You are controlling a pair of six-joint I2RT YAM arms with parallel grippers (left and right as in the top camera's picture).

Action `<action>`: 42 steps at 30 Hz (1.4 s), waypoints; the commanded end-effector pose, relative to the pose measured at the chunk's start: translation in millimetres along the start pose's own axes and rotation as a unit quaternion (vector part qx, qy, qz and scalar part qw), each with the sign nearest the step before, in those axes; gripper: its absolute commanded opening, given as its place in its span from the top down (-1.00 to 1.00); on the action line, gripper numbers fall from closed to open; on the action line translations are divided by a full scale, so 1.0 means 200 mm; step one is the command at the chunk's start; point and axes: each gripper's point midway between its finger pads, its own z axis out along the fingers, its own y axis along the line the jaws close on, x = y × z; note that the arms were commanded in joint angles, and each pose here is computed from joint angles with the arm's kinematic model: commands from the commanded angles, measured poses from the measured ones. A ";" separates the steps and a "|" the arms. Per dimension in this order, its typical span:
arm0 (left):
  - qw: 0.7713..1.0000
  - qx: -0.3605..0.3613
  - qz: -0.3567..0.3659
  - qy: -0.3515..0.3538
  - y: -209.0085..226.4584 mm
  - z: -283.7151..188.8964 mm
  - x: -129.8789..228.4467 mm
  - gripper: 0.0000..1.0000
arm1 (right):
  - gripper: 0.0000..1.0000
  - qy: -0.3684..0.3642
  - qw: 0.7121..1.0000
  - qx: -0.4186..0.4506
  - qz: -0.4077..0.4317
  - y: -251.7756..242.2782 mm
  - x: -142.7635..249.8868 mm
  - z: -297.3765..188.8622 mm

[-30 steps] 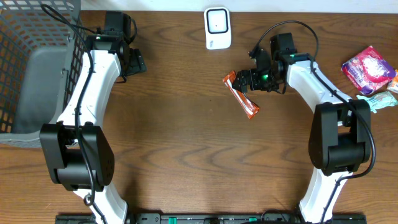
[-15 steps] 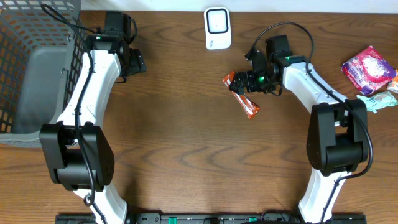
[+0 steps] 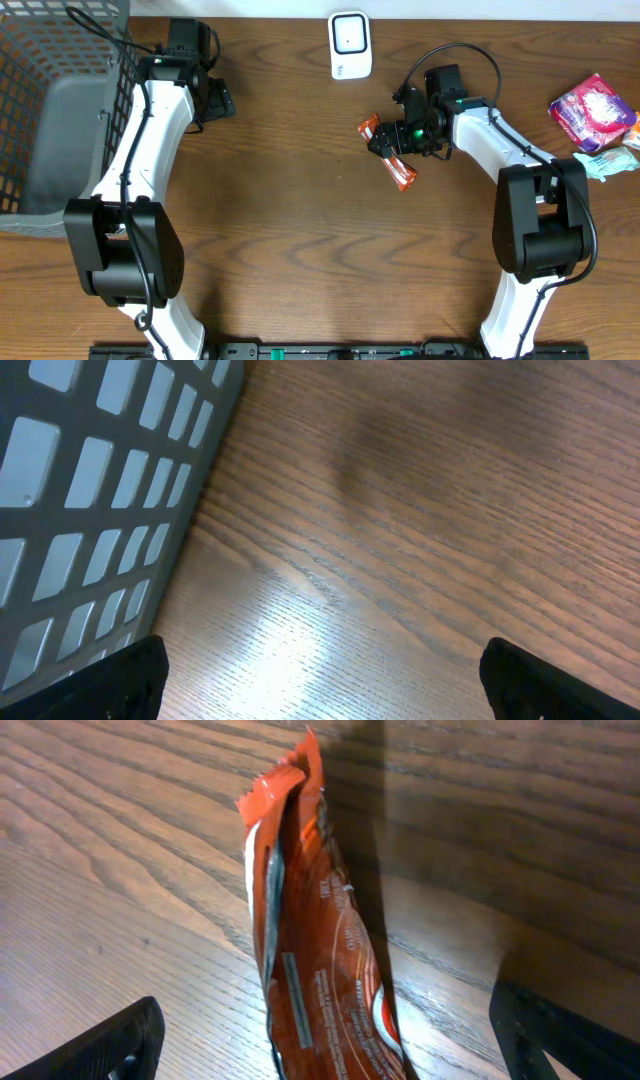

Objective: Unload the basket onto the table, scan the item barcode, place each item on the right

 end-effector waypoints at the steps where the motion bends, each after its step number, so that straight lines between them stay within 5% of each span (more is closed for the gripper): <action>1: 1.000 -0.005 0.001 0.000 0.01 0.00 0.01 -0.99 | -0.99 -0.005 1.000 -0.014 -0.012 0.04 0.00 -0.02; 12: 1.000 -0.005 0.001 0.000 0.01 0.00 0.01 -0.99 | -0.98 0.007 1.000 -0.015 -0.023 0.03 0.06 0.01; 17: 1.000 -0.005 0.001 0.000 0.01 0.00 0.01 -0.99 | -0.79 0.015 1.000 -0.015 -0.019 0.01 0.11 0.04; 35: 1.000 -0.005 0.001 0.000 0.01 0.00 0.01 -0.99 | 0.93 0.015 0.999 0.015 -0.051 0.12 0.11 0.13; 42: 1.000 -0.005 0.001 0.000 0.01 0.00 0.01 -0.98 | 0.98 0.000 0.998 0.020 -0.056 0.15 0.02 0.08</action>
